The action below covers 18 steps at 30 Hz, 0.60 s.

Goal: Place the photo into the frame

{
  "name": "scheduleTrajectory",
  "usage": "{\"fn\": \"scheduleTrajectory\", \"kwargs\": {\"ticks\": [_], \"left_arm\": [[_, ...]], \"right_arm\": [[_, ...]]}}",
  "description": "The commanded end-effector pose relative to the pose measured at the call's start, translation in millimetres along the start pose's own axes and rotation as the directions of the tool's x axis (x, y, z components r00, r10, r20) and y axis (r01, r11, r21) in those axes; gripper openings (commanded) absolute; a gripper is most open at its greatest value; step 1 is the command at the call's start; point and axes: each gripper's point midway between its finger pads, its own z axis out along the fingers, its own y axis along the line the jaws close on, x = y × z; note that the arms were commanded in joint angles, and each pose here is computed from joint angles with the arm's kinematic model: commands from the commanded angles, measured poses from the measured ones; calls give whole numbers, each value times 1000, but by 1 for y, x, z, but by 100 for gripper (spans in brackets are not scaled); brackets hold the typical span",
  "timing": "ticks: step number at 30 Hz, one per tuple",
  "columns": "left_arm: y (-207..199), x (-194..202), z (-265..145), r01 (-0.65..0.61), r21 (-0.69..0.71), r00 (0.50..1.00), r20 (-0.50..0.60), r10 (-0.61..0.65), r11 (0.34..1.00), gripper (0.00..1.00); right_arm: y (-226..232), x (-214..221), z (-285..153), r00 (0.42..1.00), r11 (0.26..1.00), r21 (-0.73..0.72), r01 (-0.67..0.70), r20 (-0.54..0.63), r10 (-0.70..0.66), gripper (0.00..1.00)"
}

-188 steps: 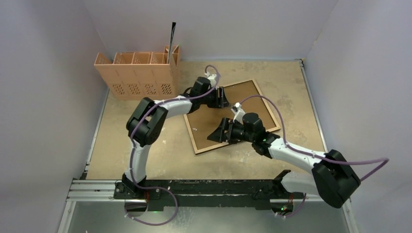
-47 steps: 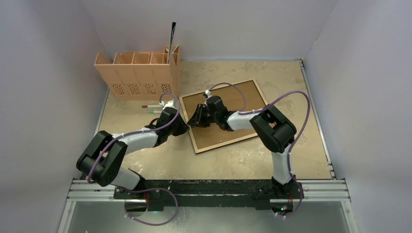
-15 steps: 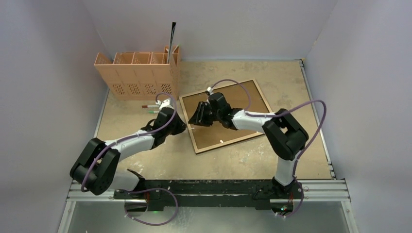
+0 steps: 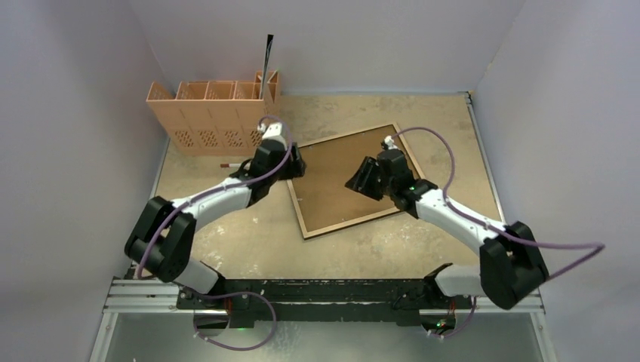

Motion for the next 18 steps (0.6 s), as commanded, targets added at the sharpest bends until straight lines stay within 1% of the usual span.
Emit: {"fn": "scheduleTrajectory", "kwargs": {"ticks": [1,5,9,13,15,17,18], "left_arm": [[-41,-73,15,-204,-15,965,168,204,979,62],[-65,-86,38,-295,-8,940,178,292,955,67],[-68,-97,70,-389,-83,905,151,397,918,71],[-59,-114,103,-442,-196,868,150,473,875,85],[-55,-116,123,-454,-208,864,135,485,866,87],[-56,-119,144,-451,-176,873,119,473,875,87],[-48,-106,158,-460,-163,877,68,475,873,87]], "right_arm": [[-42,30,-30,999,992,127,0,-52,6,53],[-61,52,-45,995,986,157,-56,-73,69,57],[-79,73,-50,986,976,187,-115,-97,135,62],[-90,88,-51,979,969,210,-129,-131,158,71],[-92,92,-50,977,970,210,-123,-145,155,74],[-95,96,-48,975,971,207,-122,-156,156,75],[-95,98,-47,974,971,205,-123,-161,158,75]]}}
